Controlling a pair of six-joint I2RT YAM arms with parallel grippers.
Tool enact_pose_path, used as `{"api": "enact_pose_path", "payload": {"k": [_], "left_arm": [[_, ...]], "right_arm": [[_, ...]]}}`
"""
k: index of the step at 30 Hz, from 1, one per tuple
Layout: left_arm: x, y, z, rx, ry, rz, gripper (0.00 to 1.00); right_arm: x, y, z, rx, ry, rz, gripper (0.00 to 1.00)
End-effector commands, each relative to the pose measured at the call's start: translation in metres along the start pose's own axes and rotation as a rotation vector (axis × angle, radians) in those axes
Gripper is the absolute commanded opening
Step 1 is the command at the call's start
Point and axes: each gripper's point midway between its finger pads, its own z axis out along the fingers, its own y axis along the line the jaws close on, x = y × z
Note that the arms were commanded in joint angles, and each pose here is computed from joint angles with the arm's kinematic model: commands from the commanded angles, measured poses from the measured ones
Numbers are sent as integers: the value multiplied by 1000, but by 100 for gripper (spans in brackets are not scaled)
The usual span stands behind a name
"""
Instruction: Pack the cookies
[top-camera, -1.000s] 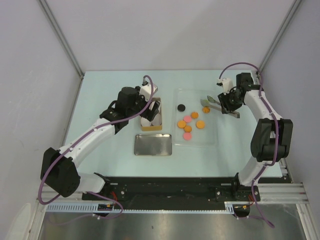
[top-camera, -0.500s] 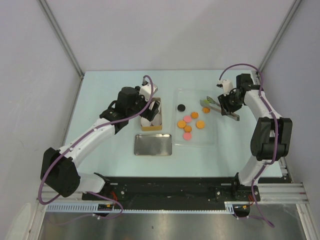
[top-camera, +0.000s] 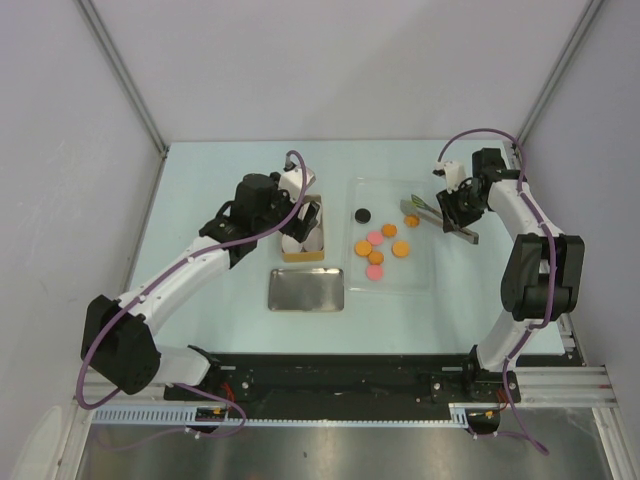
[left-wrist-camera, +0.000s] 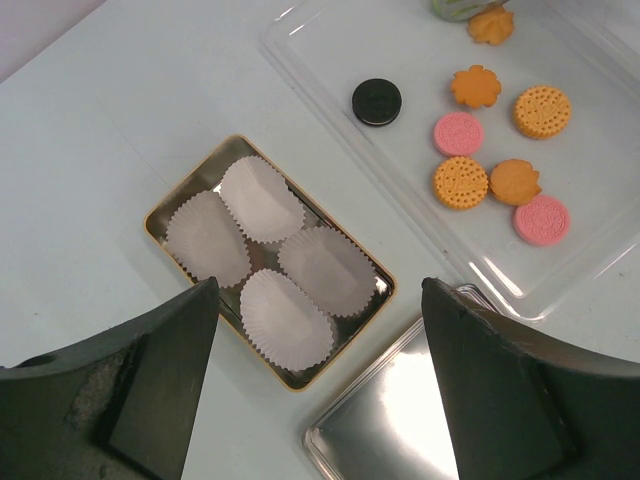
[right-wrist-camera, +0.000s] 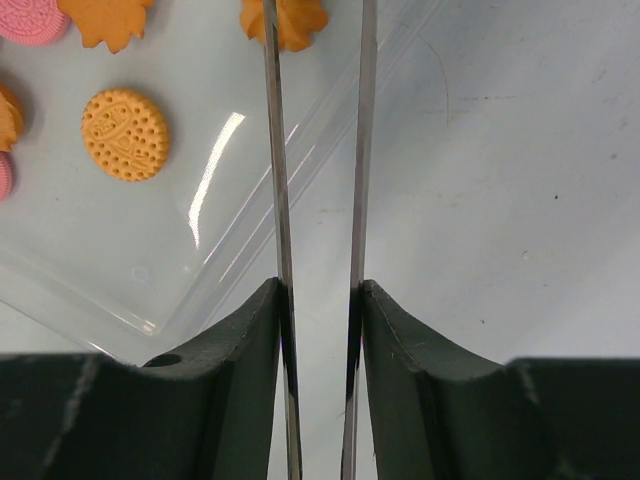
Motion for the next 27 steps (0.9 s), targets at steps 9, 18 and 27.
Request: {"api": "enact_pose_path", "payload": {"k": [9, 18, 27], "left_arm": [[-10, 7, -5, -26, -44, 30, 87], [-11, 8, -7, -33, -47, 24, 87], [-16, 22, -9, -90, -74, -23, 87]], "right_arm": [[-22, 6, -16, 14, -81, -12, 31], [-49, 15, -36, 47, -179, -44, 28], [-79, 42, -64, 28, -272, -105, 28]]}}
